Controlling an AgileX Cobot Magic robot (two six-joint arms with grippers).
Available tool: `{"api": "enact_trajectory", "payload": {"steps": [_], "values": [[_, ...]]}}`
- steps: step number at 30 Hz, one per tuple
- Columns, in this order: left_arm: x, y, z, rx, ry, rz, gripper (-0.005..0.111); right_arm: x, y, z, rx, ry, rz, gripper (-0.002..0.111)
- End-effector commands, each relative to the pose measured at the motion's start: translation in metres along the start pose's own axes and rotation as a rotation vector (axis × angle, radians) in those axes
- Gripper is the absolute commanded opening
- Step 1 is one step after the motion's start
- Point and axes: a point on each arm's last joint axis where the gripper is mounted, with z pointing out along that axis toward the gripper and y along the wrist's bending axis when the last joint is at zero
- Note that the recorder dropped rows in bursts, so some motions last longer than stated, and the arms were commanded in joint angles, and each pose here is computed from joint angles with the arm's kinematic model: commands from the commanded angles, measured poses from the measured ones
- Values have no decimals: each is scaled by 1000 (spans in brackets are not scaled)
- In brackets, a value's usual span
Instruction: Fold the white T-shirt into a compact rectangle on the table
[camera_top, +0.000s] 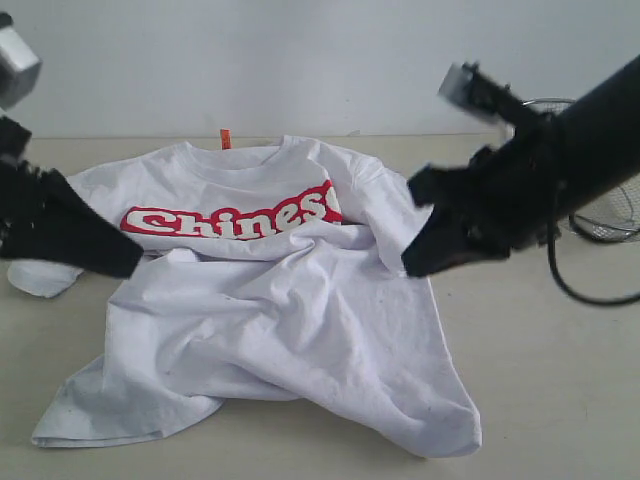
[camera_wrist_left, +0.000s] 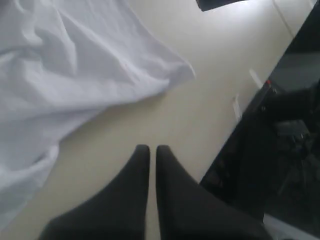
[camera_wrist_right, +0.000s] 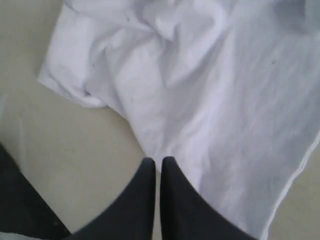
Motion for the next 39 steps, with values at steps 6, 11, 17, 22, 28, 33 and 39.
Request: {"api": "enact_trajectory", "payload": {"steps": [6,11,17,22,28,33,39], "values": [[48,7,34,-109,266,-119,5,44,-12,33,93,53,-13,0],[65,28,35,-330,320,-229,5,45,-13,33,96,60,-20,0],[60,38,39,-398,210,-217,5,44,-10,35,93,51,-37,0],[61,49,47,-417,206,-234,5,47,-1,41,81,66,-68,0],[64,65,63,-412,267,-280,5,47,3,43,75,65,-72,0],[72,81,80,-399,352,-324,5,47,2,43,78,61,-62,0],[80,101,99,-407,406,-369,5,43,-10,48,166,39,-36,0]]}}
